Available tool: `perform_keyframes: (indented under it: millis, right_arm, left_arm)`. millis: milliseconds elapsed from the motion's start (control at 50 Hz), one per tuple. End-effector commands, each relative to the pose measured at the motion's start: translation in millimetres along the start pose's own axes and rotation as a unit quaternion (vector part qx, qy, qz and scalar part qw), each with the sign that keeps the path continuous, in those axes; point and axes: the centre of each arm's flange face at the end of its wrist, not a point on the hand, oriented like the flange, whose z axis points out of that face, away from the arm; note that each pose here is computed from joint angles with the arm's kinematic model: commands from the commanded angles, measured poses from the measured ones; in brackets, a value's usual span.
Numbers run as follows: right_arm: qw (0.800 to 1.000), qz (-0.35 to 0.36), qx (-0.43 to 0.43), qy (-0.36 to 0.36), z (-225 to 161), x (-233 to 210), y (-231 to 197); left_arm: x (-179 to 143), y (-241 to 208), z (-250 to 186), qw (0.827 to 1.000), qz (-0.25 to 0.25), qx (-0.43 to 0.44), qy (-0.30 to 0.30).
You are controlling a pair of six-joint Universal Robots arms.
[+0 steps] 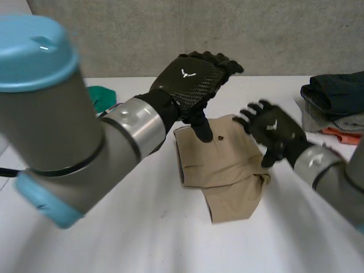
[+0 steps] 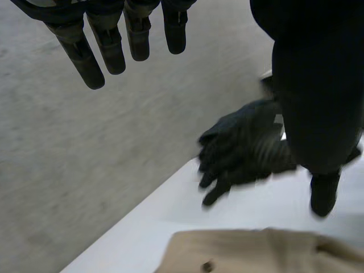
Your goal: Fold the laundry.
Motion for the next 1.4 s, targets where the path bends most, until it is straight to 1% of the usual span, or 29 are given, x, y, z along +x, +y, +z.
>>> perform_keyframes:
  millis: [20,160,280,400,520,700,960,1100,1240,1380,1400]
  right_arm:
    - [0.999,0.020,-0.019,-0.032,-16.9,-39.4,33.1]
    - [0.999,0.022,-0.016,-0.044,-12.3,-57.7,54.2]
    - [1.000,0.010,0.010,-0.028,-0.5,-59.8,61.9]
    - [0.999,-0.001,0.032,-0.014,11.9,-60.1,62.3]
    - [0.999,0.014,0.048,0.013,27.1,-52.1,56.2]
    - [0.998,0.025,0.063,0.019,51.8,-46.9,46.4]
    - [0.997,0.028,0.065,0.032,89.3,-39.6,49.9]
    - [0.993,0.059,0.092,0.044,99.6,-28.5,37.8]
    - [0.990,0.066,0.113,0.058,109.8,-19.6,27.2]
    - [0.979,0.070,0.158,0.105,118.1,23.9,-9.2]
    - [0.976,0.075,0.170,0.116,118.1,38.5,-20.7]
  left_arm:
    - [14.5,-4.5,-25.5,0.995,-0.040,-0.021,0.086]
    - [15.5,-0.9,-29.8,0.995,-0.047,-0.028,0.080]
    - [15.4,0.6,-29.5,0.996,-0.047,-0.024,0.074]
    - [14.0,-0.3,-27.8,0.997,-0.046,-0.016,0.068]
    - [14.5,-1.4,-27.0,0.997,-0.050,-0.011,0.063]
    - [15.5,-0.3,-26.9,0.997,-0.051,-0.012,0.063]
    - [13.6,1.9,-27.1,0.997,-0.053,-0.015,0.060]
    - [10.2,1.2,-27.3,0.997,-0.052,-0.014,0.055]
    - [5.0,-2.9,-28.6,0.998,-0.051,-0.008,0.048]
    - [1.3,-12.8,-30.0,0.998,-0.045,0.010,0.043]
    - [0.4,-16.0,-30.5,0.998,-0.042,0.016,0.041]
